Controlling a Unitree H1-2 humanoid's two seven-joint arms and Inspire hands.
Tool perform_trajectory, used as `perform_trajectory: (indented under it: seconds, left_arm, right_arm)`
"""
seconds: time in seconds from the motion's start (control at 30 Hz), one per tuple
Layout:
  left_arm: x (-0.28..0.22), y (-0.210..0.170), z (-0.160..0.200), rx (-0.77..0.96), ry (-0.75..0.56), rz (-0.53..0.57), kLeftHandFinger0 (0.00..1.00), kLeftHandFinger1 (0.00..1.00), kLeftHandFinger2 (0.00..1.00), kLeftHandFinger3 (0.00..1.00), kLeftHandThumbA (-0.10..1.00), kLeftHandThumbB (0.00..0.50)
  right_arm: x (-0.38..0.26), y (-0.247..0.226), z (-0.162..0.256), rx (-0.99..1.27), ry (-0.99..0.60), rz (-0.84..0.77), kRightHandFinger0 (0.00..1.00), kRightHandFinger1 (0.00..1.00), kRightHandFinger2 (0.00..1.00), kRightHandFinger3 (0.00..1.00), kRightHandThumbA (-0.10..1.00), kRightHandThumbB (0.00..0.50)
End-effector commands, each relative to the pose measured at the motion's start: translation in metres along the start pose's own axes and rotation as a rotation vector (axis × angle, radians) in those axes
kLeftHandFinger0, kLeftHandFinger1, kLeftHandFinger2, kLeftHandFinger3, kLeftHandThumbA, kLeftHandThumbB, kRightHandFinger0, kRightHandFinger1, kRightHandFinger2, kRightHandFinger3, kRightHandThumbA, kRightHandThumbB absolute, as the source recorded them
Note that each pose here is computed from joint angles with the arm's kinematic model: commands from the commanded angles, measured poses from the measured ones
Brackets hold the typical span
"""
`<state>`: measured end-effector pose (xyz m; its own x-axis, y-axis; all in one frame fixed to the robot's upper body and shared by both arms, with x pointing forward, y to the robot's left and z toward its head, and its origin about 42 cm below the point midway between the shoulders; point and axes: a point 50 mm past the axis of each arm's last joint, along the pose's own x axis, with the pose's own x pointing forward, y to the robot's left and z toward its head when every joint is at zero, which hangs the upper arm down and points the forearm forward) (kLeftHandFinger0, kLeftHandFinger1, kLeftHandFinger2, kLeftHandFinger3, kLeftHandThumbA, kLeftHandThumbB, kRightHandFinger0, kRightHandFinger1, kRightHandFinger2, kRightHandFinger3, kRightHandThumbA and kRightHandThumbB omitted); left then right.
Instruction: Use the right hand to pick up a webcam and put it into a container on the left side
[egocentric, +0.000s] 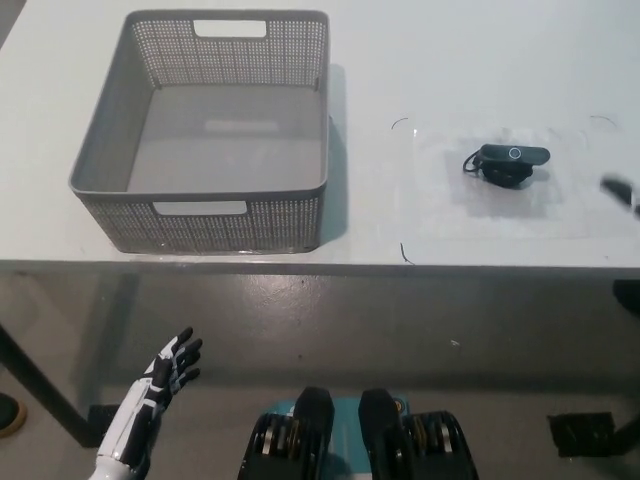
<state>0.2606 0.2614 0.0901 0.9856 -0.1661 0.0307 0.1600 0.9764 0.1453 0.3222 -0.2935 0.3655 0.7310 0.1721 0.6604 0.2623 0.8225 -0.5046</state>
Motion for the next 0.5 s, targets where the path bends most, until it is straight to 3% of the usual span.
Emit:
perform_trajectory:
  seconds: [0.0, 0.13, 0.17, 0.2, 0.23, 0.37, 0.47]
  left_arm:
    - [-0.005, -0.005, 0.010, 0.000, -0.069, -0.036, 1.00, 1.00, 1.00, 1.00, 1.00, 0.084]
    - [-0.016, -0.009, 0.001, -0.005, -0.045, -0.039, 1.00, 1.00, 1.00, 1.00, 1.00, 0.077]
    - [-0.018, -0.010, -0.001, -0.006, -0.040, -0.041, 1.00, 1.00, 1.00, 1.00, 1.00, 0.079]
    - [-0.019, -0.010, -0.002, -0.002, -0.038, -0.042, 1.00, 1.00, 1.00, 1.00, 1.00, 0.085]
    - [-0.019, -0.010, -0.003, 0.000, -0.038, -0.044, 1.00, 1.00, 1.00, 1.00, 1.00, 0.083]
    - [-0.021, -0.011, -0.006, -0.001, -0.022, -0.056, 1.00, 1.00, 1.00, 1.00, 1.00, 0.092]
    - [-0.021, -0.011, -0.008, 0.008, -0.024, -0.056, 1.00, 1.00, 1.00, 1.00, 1.00, 0.096]
  right_arm:
    - [0.085, -0.026, 0.008, -0.314, 0.064, 0.035, 1.00, 1.00, 1.00, 1.00, 0.83, 0.326]
    - [0.146, -0.014, -0.010, -0.376, 0.111, 0.160, 1.00, 1.00, 1.00, 1.00, 0.89, 0.406]
    - [0.157, -0.010, -0.014, -0.396, 0.129, 0.189, 1.00, 1.00, 1.00, 1.00, 0.87, 0.386]
    - [0.169, -0.005, -0.019, -0.420, 0.148, 0.216, 1.00, 1.00, 1.00, 1.00, 0.93, 0.440]
    - [0.184, 0.002, -0.024, -0.425, 0.169, 0.241, 1.00, 1.00, 1.00, 1.00, 0.91, 0.455]
    - [0.219, 0.017, -0.038, -0.451, 0.250, 0.309, 1.00, 1.00, 1.00, 1.00, 0.87, 0.453]
    - [0.243, 0.033, -0.050, -0.444, 0.330, 0.379, 1.00, 1.00, 1.00, 1.00, 0.90, 0.490]
